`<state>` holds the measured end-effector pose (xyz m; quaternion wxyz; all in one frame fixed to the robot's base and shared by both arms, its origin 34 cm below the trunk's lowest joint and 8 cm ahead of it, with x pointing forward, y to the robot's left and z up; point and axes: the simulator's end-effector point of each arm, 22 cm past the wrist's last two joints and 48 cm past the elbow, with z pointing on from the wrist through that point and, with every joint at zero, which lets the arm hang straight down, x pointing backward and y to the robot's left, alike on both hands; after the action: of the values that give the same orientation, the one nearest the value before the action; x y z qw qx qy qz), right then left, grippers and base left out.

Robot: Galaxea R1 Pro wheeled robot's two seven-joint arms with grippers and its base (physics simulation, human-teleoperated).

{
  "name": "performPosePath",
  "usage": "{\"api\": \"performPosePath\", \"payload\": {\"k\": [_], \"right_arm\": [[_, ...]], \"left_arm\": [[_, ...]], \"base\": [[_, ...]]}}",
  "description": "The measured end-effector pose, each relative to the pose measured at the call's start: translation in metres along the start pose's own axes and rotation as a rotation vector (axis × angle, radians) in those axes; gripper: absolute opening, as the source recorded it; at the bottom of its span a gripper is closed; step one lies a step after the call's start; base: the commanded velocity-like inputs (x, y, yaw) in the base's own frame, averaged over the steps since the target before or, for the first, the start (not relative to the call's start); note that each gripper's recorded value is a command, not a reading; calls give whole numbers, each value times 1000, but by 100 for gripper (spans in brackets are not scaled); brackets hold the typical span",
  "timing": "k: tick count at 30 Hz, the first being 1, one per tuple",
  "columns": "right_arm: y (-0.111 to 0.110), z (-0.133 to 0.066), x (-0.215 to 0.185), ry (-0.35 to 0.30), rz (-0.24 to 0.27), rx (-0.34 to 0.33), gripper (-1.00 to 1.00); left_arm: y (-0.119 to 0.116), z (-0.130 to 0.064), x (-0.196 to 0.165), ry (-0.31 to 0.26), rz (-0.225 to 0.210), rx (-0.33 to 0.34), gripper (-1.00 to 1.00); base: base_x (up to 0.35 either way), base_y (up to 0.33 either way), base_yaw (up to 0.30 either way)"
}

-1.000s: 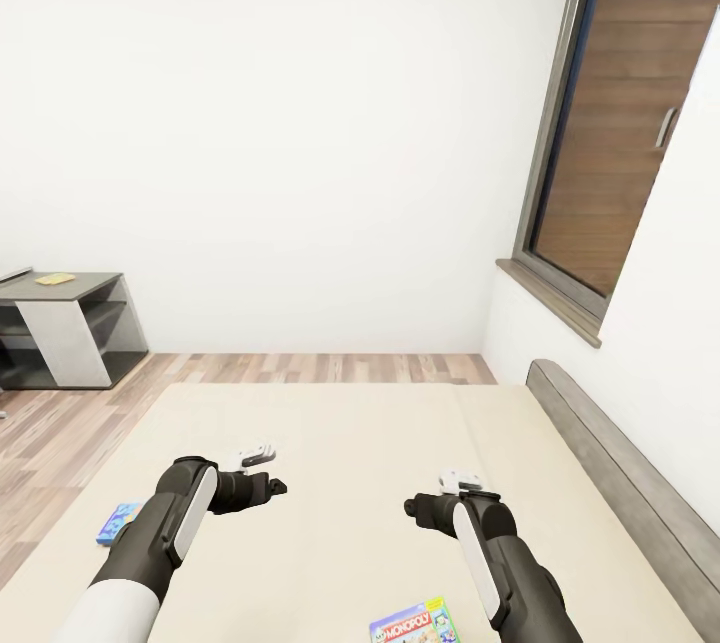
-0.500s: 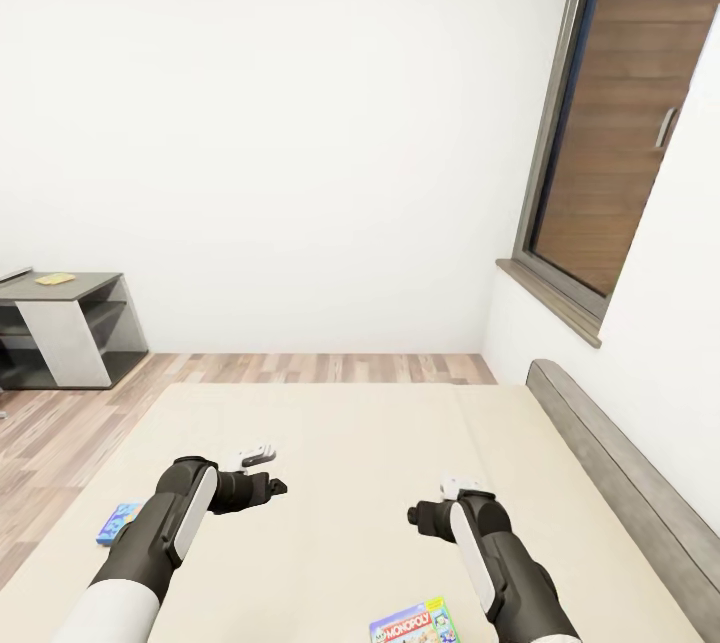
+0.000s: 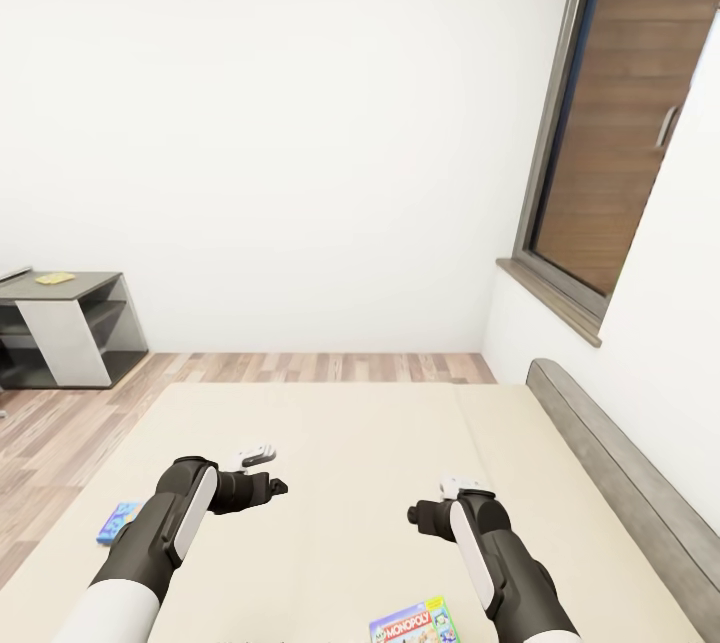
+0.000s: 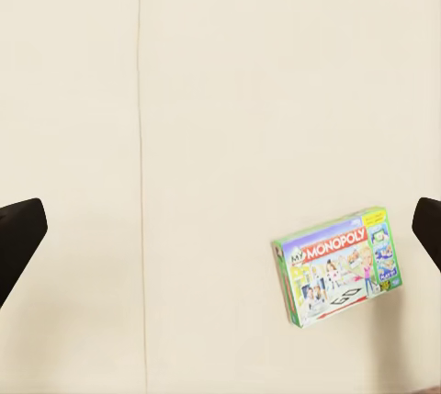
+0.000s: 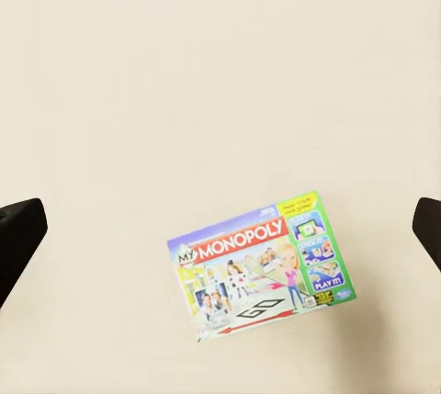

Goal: Put all the toys in the child's room - the three board games (two on the bed and one on the table), the two jigsaw puzzles on the table, and the tennis ball on the table - inside the toy box on the table in the child's room.

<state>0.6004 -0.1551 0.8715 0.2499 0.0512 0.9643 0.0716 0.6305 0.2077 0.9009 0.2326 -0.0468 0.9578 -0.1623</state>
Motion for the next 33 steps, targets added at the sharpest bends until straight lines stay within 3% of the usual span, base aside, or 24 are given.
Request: {"api": "performPosePath", "payload": {"k": [11,15,20,25,33], "right_arm": [[-4,6,5,16,1,8,100],[-5,8,7,23,1,10,100],[-7,11,10,32,1,14,100],[-12,14,12,43,10,20,100],[-24,18,0,52,45,27,100]], "left_arm": [[0,6,5,17,-6,10,100],[-5,8,7,23,-9,44,100],[-23,5,8,31,-16,167,100],[-26,-5,5,31,-19,279,100],[-57,-46,-2,26,-26,599,100]], "base": [[0,0,0],[0,0,0],[0,0,0],[0,0,0],[0,0,0]]}}
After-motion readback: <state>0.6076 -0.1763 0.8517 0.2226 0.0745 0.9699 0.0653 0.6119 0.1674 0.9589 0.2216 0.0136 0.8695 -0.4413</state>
